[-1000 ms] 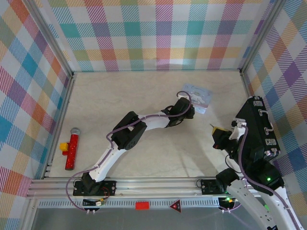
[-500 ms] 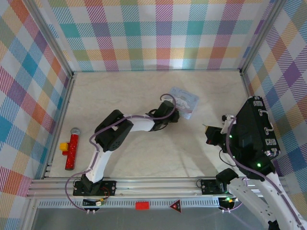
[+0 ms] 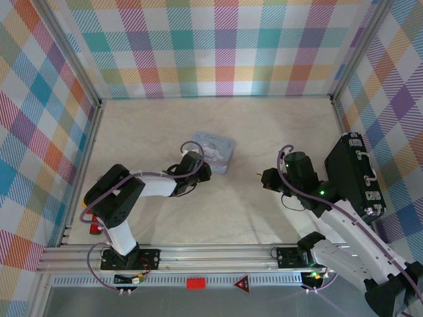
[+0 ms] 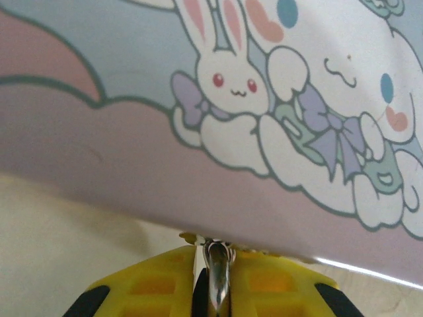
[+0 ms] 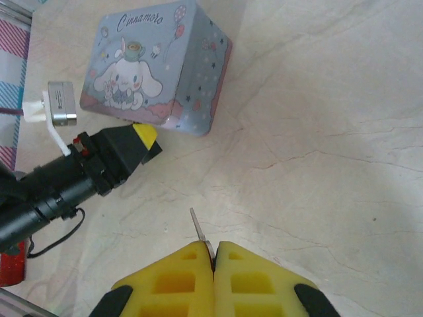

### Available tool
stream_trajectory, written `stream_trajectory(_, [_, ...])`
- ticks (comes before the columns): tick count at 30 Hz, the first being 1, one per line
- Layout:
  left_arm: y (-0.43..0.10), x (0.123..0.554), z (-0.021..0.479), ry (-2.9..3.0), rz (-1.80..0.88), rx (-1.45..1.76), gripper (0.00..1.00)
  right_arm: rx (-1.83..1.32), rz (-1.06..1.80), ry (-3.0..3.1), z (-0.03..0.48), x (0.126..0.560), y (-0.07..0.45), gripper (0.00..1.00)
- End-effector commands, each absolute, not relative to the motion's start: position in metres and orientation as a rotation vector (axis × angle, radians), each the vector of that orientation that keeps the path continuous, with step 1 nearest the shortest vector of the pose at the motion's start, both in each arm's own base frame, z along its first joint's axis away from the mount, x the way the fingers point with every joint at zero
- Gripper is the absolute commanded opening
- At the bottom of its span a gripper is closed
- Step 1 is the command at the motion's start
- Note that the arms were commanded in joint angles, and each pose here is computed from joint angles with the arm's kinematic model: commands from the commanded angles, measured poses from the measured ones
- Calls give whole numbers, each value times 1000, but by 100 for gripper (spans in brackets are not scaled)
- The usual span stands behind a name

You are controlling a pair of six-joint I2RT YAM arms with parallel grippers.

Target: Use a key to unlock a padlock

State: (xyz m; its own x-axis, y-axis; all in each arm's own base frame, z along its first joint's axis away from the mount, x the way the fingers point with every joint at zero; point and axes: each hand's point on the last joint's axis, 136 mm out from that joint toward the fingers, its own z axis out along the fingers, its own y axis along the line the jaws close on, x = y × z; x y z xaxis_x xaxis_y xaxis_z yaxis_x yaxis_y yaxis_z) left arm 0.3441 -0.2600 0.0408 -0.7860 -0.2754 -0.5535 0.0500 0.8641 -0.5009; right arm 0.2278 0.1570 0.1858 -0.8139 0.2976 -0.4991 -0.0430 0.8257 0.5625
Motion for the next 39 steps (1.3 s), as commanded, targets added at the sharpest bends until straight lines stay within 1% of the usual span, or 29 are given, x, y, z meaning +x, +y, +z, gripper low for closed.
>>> stream_trajectory(1, [-252, 324, 37, 2415, -697, -268, 0, 216, 859, 2401, 186, 230, 172, 0])
stream_trajectory(5, [-261, 305, 33, 2440, -665, -276, 0, 244, 889, 2438, 172, 228, 185, 0])
stream_trajectory(10, [-290, 294, 34, 2474, -676, -235, 4, 265, 906, 2459, 165, 229, 194, 0])
stream_trajectory(14, [-316, 288, 35, 2496, -710, -183, 13, 277, 888, 2450, 166, 229, 190, 0])
stream_trajectory(16, [-321, 288, 35, 2498, -712, -172, 17, 280, 883, 2450, 166, 228, 188, 0])
stream_trajectory(20, [-315, 286, 31, 2478, -714, -189, 24, 298, 903, 2457, 162, 225, 189, 0])
stream_trajectory(25, [-303, 281, 32, 2394, -749, -217, 36, 327, 936, 2468, 155, 218, 188, 0])
stream_trajectory(31, [-298, 277, 40, 2280, -795, -150, 54, 343, 937, 2481, 150, 211, 184, 0])
stream_trajectory(35, [-298, 277, 40, 2258, -781, -73, 57, 367, 961, 2486, 146, 210, 186, 0])
stream_trajectory(39, [-295, 280, 35, 2260, -765, -74, 58, 379, 978, 2483, 143, 207, 187, 0])
